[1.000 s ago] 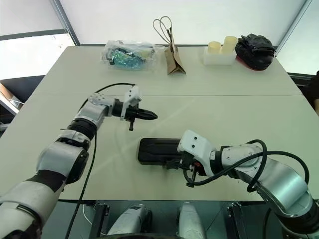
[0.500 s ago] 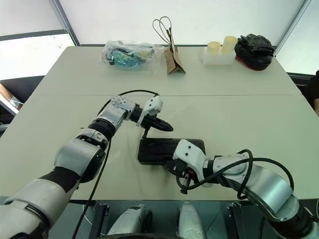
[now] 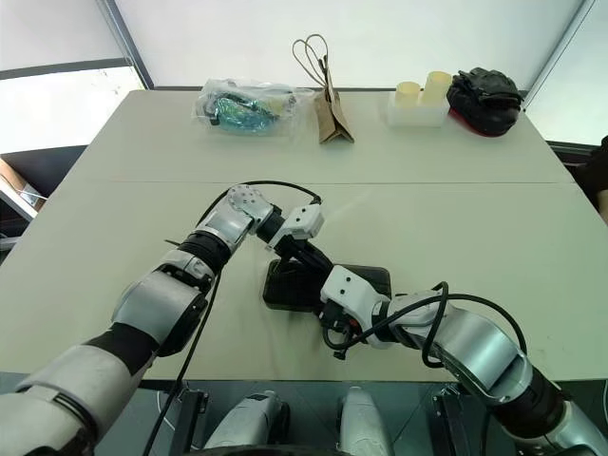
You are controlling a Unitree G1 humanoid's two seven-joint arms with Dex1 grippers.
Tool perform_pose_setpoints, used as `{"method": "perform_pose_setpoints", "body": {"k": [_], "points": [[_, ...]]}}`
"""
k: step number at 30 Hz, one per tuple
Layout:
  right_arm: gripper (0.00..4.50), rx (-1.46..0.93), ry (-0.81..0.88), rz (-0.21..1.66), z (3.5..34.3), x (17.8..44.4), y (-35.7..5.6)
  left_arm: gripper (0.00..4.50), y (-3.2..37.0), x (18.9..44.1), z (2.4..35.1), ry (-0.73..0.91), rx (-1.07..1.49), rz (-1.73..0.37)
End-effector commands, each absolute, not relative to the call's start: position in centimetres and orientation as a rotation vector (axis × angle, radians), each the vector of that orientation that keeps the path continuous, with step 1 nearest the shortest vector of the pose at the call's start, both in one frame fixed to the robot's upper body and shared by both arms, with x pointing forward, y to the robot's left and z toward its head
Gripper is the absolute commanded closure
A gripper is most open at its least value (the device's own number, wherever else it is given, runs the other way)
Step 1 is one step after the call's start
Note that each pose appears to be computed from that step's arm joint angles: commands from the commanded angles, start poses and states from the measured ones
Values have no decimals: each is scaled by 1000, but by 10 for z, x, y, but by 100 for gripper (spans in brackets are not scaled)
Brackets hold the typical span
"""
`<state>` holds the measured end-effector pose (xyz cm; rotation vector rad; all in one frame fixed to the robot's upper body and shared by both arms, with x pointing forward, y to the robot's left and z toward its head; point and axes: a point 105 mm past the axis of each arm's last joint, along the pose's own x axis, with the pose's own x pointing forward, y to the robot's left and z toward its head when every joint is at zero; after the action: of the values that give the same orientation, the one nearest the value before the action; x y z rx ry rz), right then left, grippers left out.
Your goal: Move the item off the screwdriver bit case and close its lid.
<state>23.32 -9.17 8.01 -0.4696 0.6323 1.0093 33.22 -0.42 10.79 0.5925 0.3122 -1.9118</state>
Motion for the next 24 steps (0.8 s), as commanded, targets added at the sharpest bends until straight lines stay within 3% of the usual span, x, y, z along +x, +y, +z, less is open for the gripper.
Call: {"method": "perform_pose_setpoints", "body": {"k": [1, 17, 21, 24], "points": [[446, -563, 580, 848, 86, 257, -112, 450, 10, 325, 79, 462, 615, -1919], [446, -585, 577, 645, 92, 283, -131, 450, 26, 317, 59, 565, 513, -1892], [446, -587, 591, 676, 94, 277, -130, 450, 28, 313, 53, 570, 500, -1896], [446, -565, 638, 774, 89, 259, -124, 450, 13, 321, 81, 492, 336, -1874]]}}
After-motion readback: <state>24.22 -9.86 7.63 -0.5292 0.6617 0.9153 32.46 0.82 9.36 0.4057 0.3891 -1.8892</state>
